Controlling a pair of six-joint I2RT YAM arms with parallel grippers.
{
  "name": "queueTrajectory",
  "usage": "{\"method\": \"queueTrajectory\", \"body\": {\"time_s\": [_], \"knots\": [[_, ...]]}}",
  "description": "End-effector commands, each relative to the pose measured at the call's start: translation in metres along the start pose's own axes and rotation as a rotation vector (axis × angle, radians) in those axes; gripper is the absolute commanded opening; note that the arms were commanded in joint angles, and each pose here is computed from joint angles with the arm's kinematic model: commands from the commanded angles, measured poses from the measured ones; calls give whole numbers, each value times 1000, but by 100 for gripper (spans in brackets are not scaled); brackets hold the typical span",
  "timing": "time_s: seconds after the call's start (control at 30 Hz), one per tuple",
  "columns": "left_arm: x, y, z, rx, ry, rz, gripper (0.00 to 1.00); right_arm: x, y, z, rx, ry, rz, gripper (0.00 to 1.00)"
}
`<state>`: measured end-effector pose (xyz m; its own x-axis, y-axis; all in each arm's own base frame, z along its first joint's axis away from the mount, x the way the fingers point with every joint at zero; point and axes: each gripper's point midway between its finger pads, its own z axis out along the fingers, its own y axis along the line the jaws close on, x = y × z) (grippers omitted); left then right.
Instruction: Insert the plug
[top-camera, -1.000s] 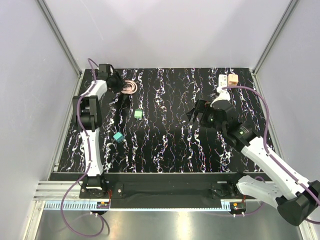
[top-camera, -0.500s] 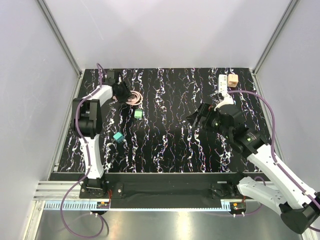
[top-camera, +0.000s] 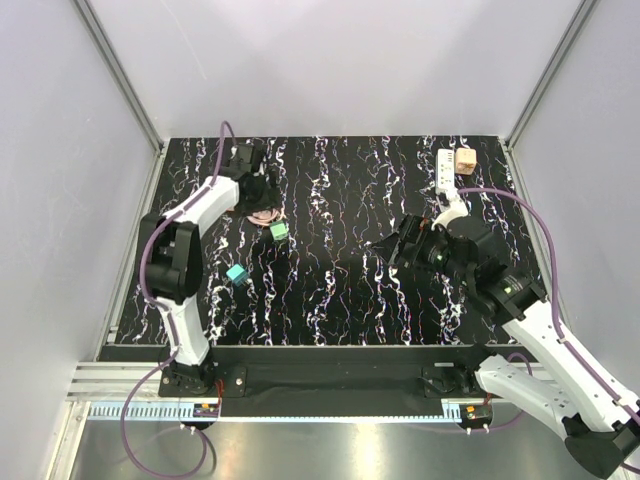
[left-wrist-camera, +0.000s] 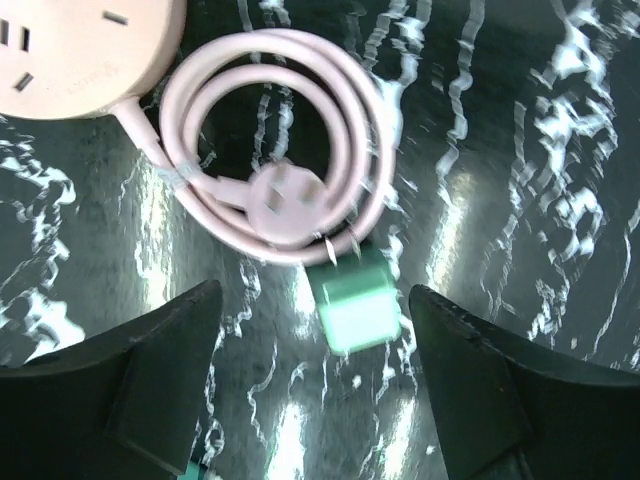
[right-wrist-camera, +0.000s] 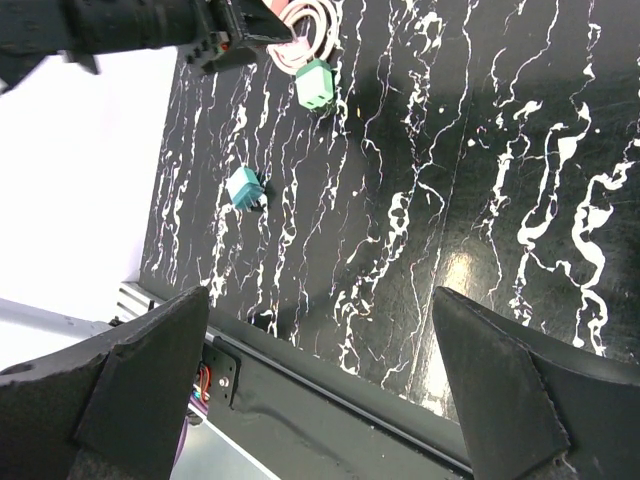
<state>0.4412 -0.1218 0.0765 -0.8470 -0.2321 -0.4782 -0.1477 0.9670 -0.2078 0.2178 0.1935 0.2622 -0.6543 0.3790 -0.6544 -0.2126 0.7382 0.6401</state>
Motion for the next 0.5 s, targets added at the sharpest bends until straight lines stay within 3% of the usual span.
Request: {"method": "queueTrajectory", "body": {"time_s": [0.0, 0.2, 0.47], "knots": [[-9, -6, -38, -69, -98, 139, 81, 5, 2, 0, -11, 26, 11, 100], [37, -16, -17, -54, 3, 94, 80, 8, 1, 5, -6, 48, 5, 100], [55, -28, 13, -69, 24, 43, 82, 6, 1, 3, -7, 41, 0, 100]]}}
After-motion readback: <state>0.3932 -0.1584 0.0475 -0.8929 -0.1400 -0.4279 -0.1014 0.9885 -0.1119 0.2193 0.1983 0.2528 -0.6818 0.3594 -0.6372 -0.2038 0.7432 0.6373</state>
